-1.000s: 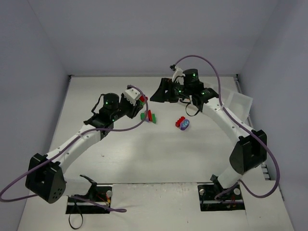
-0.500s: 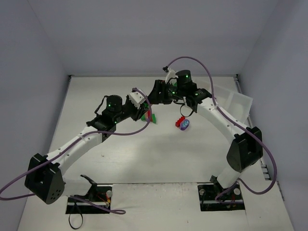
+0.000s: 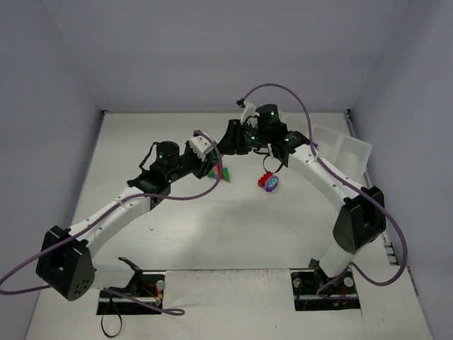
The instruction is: Sort the legos into containers by color
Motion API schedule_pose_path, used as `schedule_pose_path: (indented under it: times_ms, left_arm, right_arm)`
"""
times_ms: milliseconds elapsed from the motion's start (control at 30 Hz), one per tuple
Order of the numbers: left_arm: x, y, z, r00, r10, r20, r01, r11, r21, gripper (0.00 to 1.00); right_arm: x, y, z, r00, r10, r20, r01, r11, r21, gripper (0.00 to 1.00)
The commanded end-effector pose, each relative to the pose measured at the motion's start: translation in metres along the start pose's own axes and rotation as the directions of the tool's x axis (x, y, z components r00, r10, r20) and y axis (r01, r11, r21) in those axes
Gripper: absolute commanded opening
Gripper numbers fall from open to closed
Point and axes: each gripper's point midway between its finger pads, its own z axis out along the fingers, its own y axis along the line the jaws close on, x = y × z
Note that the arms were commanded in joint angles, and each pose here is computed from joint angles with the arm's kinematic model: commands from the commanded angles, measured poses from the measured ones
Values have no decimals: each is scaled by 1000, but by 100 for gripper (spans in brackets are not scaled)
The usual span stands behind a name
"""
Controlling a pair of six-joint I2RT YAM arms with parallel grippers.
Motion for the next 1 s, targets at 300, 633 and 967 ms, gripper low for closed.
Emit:
schedule_pose_path:
  times_ms: [300,633,967]
  left_arm:
    - [21,-12,-3,996,-79,32,79,997,10,0]
    - [35,-14,-3,995,-97,2,97,995,7,0]
    - [22,-9,-9,994,-107,11,107,994,-22,0]
  right_arm:
    - [-45,-7,-37,977,-135,165,114,985,127,11]
    - [-53,-23,-55,975,-117,190,86,982,166,12]
    - [-70,-118,-130,933,-96,347,-105,848,519,13]
